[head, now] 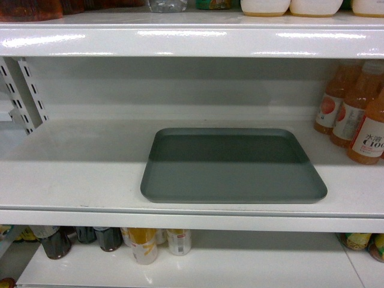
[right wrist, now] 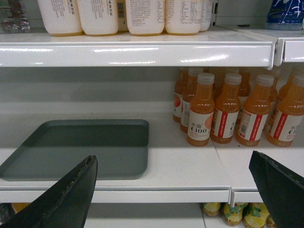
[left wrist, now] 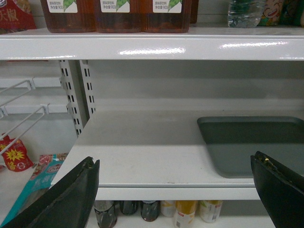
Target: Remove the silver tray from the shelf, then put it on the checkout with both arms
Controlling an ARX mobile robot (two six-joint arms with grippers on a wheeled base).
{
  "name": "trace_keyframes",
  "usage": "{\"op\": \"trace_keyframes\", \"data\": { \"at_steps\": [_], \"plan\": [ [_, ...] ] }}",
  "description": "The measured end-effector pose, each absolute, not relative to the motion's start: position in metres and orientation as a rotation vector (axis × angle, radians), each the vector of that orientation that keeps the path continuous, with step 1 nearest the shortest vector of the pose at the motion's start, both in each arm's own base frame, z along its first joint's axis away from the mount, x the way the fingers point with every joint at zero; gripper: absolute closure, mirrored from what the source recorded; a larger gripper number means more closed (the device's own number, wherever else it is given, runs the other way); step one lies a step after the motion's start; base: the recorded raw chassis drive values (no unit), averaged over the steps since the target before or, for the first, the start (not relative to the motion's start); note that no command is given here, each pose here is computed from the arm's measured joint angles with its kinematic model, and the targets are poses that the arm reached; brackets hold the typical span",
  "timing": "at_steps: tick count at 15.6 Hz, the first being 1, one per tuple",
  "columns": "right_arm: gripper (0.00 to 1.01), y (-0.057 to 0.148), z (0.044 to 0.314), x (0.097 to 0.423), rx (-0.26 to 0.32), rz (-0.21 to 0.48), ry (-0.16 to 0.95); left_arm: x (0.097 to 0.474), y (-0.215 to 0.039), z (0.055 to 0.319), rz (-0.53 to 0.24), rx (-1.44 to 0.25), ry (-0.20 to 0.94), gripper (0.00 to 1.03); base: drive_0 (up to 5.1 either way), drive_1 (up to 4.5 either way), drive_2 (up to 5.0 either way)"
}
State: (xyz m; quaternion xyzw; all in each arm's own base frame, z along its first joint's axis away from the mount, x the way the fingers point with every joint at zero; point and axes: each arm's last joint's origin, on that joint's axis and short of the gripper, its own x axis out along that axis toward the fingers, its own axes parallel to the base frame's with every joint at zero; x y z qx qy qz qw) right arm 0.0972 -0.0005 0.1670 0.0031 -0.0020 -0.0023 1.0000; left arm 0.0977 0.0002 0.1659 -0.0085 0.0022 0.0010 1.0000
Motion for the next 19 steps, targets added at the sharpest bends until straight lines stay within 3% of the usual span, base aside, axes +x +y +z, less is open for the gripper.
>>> {"op": "trace_keyframes", "data": {
  "at_steps": [19],
  "plan": [
    [0.03,-0.0005,0.167,0.0972,0.006,-0.005,-0.004,0.0977,0.0002,0.1659,0.002,-0.017,0.004,0.05,0.0,0.0,0.0]
  ]
}}
